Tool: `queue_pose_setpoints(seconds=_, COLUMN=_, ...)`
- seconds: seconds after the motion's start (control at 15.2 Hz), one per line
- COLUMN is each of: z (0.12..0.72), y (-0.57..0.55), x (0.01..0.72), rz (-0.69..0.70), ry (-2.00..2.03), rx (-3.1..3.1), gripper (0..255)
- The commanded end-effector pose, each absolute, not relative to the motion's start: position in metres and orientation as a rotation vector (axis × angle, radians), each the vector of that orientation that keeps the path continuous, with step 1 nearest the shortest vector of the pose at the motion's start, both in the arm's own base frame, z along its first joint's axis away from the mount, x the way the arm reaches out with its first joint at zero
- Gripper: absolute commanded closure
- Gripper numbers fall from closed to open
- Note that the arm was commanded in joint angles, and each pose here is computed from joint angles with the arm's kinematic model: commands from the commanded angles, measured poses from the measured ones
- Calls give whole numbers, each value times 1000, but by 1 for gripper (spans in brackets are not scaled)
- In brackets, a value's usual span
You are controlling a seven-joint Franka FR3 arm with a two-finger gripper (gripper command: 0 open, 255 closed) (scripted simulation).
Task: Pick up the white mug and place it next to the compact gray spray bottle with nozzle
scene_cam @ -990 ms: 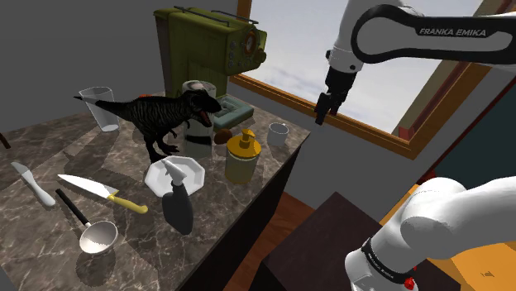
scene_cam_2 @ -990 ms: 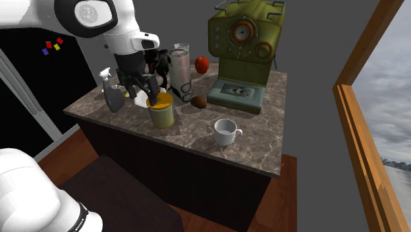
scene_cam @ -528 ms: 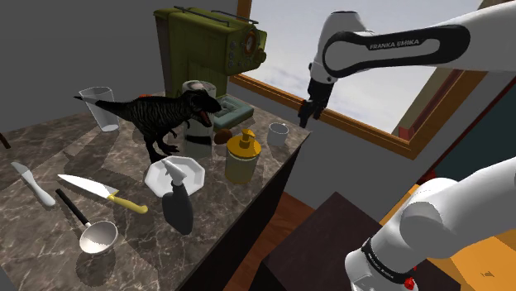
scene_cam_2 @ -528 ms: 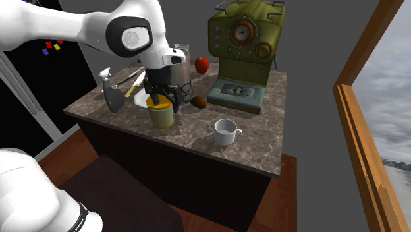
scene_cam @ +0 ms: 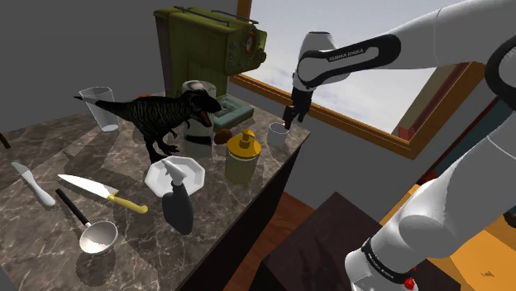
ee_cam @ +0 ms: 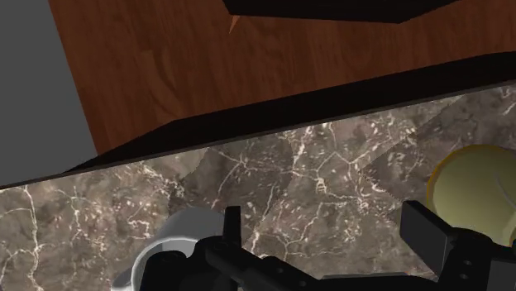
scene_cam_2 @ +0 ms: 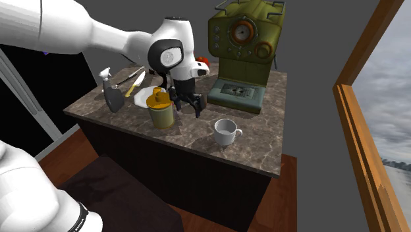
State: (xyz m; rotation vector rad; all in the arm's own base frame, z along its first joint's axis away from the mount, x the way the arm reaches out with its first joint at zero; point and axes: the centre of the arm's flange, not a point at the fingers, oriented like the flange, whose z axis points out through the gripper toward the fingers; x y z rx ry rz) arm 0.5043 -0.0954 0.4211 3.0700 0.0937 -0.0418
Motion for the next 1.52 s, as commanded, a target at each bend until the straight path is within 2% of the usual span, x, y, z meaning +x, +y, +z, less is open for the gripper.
queue_pose_setpoints(seconds=0.0, z=401, y=-105, x=524, rz=-39, ry=96, rx=3073, gripper=0)
queue_pose_setpoints(seconds=0.73, z=311, y=-152, x=628, rz=-29, ry=105, rx=3091, gripper=0)
queue_pose_setpoints(seconds=1.45, z=267, y=-156, x=631, rz=-29, ry=106, rx=3092, gripper=0)
